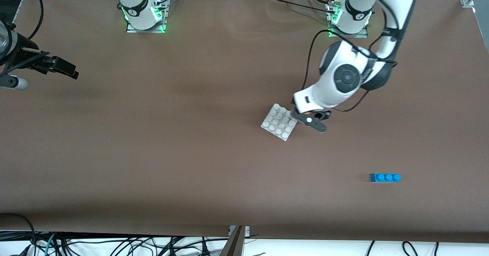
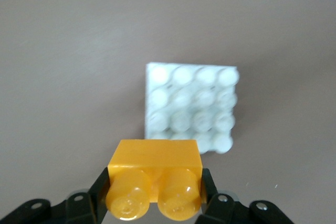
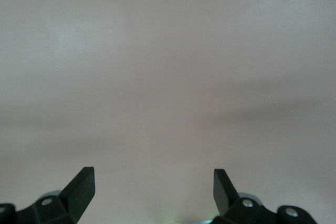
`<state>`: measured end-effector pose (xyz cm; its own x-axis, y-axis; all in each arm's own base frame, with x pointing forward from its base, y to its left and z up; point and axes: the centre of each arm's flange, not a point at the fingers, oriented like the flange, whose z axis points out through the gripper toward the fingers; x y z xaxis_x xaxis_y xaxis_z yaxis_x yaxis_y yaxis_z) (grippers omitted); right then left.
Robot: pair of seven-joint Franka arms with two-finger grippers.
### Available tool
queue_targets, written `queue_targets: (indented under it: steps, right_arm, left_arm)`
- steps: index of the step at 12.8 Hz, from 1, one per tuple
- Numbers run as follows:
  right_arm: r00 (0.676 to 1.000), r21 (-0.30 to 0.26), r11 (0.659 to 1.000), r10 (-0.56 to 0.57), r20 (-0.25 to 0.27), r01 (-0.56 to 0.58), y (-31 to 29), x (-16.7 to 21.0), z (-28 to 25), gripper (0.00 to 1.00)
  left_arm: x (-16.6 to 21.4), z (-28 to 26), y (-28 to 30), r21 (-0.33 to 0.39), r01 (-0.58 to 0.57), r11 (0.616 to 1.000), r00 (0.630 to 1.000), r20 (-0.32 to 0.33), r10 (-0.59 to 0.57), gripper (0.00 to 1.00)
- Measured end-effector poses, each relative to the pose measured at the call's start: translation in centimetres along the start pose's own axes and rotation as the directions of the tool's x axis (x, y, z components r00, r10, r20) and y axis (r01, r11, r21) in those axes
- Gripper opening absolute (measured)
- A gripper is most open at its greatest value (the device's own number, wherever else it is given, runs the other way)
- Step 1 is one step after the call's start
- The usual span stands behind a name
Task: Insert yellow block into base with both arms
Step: 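Carry the yellow brick with the left gripper over the base plate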
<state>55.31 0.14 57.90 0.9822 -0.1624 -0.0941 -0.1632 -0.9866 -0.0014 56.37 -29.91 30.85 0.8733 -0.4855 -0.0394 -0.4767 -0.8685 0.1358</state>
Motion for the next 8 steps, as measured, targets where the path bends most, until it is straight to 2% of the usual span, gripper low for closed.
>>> queue_targets:
  steps: [4,8]
  right_arm:
    - [1.000,0.000,1.000,0.005,0.000,-0.005,0.3,0.1,0.0,1.00]
    - [1.000,0.001,1.000,0.011,0.000,-0.011,0.6,0.1,0.0,1.00]
  left_arm:
    - [0.6,2.3,2.2,0.001,-0.038,0.999,0.999,0.004,0.038,0.69]
    - [0.4,5.3,3.6,0.000,-0.037,0.999,0.998,0.051,0.036,0.69]
